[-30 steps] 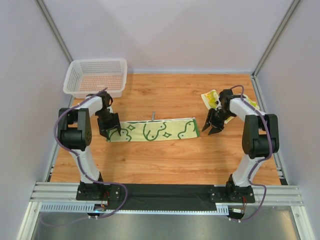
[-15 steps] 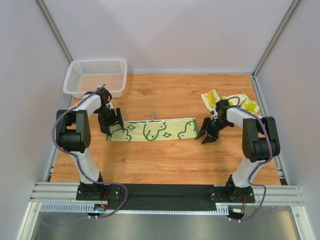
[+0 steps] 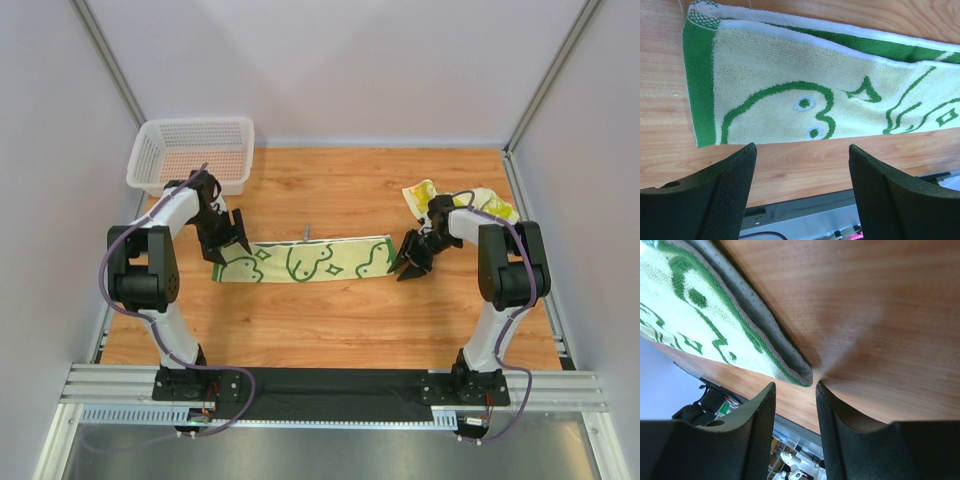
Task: Roll the towels
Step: Fold the towel
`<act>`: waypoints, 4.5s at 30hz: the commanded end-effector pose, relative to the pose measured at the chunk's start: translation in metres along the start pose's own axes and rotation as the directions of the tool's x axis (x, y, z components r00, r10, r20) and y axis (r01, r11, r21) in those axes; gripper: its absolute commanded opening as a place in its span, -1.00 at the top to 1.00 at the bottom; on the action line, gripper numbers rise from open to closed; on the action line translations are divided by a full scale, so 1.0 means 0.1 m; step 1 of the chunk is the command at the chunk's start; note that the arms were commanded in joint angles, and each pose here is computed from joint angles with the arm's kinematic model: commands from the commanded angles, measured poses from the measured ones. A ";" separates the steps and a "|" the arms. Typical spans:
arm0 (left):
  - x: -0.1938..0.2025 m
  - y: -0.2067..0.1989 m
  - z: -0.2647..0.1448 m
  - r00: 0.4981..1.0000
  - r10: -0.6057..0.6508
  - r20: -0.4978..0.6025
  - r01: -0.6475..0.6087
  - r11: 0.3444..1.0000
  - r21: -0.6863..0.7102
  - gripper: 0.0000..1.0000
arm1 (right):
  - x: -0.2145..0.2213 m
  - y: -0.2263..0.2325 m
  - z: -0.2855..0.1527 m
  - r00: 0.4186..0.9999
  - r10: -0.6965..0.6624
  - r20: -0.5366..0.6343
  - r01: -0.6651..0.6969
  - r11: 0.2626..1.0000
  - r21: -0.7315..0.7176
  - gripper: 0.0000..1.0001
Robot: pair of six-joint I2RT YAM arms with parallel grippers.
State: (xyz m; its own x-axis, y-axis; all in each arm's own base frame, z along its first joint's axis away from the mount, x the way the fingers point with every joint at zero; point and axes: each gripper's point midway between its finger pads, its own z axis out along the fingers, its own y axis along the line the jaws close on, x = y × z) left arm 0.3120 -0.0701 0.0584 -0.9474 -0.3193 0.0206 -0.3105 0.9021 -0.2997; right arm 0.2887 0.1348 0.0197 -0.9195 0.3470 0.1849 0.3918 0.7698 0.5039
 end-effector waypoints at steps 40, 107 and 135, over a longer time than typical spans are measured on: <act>0.29 -0.26 -0.13 0.994 0.095 0.051 -0.099 0.992 0.084 -0.61 | -0.62 0.14 -1.43 0.886 -0.323 0.332 0.155 0.882 0.445 0.99; 0.48 0.15 -0.52 0.930 0.123 0.347 -0.124 0.992 -0.020 -0.67 | 1.09 2.54 0.61 0.463 -0.886 0.029 0.853 0.455 0.256 0.99; 0.48 0.12 -0.48 0.937 0.131 0.325 -0.136 0.991 -0.009 -0.65 | 1.24 3.07 0.68 0.421 -0.897 0.133 0.897 0.434 0.082 -0.43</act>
State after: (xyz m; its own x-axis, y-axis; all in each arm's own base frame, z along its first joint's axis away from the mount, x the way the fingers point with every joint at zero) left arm 0.2508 -0.0583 0.0975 -0.9072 -0.2849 -0.3095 -0.2027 0.9408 -0.2717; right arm 0.2771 0.4367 0.0692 -0.7757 -0.5435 -0.3208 -0.6254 0.7298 0.2760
